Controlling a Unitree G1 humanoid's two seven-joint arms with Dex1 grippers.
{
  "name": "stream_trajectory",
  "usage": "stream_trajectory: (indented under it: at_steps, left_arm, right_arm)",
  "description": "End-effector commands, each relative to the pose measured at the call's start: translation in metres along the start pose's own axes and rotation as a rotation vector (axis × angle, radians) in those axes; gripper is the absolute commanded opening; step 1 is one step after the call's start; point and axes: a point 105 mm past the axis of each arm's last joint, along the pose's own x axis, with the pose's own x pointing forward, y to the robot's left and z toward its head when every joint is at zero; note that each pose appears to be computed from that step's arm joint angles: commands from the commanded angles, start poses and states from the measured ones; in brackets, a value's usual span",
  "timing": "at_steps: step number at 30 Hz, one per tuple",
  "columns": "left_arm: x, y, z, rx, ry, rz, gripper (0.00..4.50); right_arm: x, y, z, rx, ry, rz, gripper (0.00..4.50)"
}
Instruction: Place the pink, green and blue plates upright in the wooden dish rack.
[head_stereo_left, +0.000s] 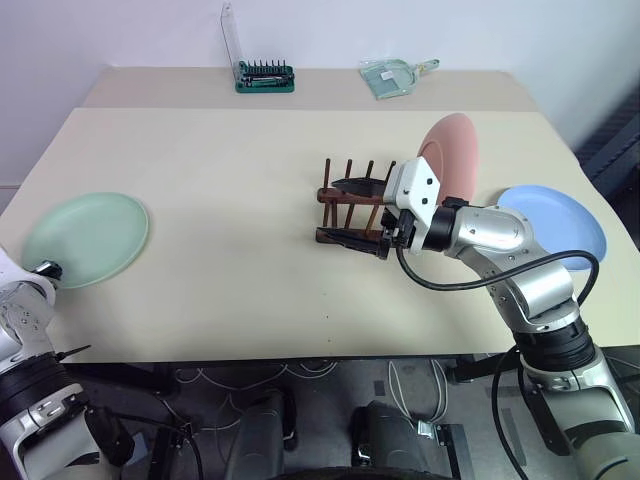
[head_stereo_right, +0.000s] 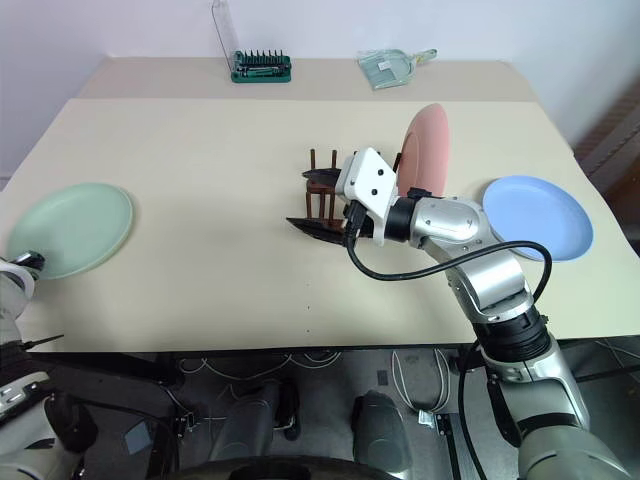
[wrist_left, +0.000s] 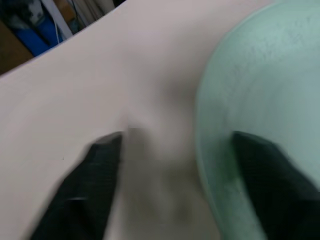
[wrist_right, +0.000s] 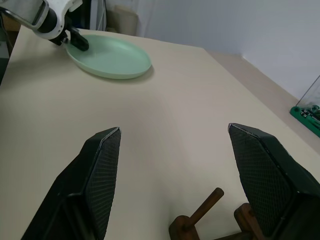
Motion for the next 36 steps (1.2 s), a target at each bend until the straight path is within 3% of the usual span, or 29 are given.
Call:
stream_trajectory:
  at_steps: [1,4,5,7,12,15,19,22,26,31,36]
  left_arm:
    - [-0.008,-0.008,0.018,-0.027,-0.07,-0.024,1.71]
    - [-0.009,-0.016,0.019,-0.025,-0.077,-0.043,0.17]
    - [-0.01,-0.018,0.02,-0.026,-0.08,-0.048,0.04]
    - [-0.011,-0.024,0.022,-0.026,-0.091,-0.07,0.04]
    - [-0.046,-0.09,0.074,-0.093,-0.387,-0.366,0.04]
    - [-0.087,-0.136,0.103,0.003,-0.589,-0.526,0.04]
    - [-0.115,-0.165,0.113,0.083,-0.699,-0.623,0.04]
    - [-0.162,-0.216,0.118,0.122,-0.799,-0.811,0.04]
    - [-0.192,-0.243,0.117,0.163,-0.851,-0.935,0.04]
    - [-0.226,-0.27,0.104,0.117,-0.794,-1.087,0.04]
    - [-0.239,-0.275,0.098,0.116,-0.779,-1.137,0.04]
  right_arm:
    - [-0.002,0.002,0.01,-0.032,-0.036,-0.006,3.5]
    - [-0.002,0.002,0.009,-0.032,-0.033,-0.009,3.5]
    - [-0.003,0.002,0.009,-0.033,-0.032,-0.01,3.5]
    - [-0.003,0.002,0.009,-0.036,-0.032,-0.011,3.5]
    - [-0.002,-0.002,0.009,-0.099,0.005,-0.038,3.5]
    - [0.003,-0.009,0.007,-0.191,0.046,-0.076,3.5]
    - [0.011,-0.014,0.011,-0.267,0.048,-0.108,3.5]
    - [0.025,-0.021,0.018,-0.429,0.063,-0.156,3.5]
    - [0.033,-0.033,0.02,-0.548,0.08,-0.226,3.5]
    - [0.044,-0.038,0.022,-0.679,0.081,-0.268,3.5]
    - [0.049,-0.033,0.015,-0.72,0.098,-0.246,3.5]
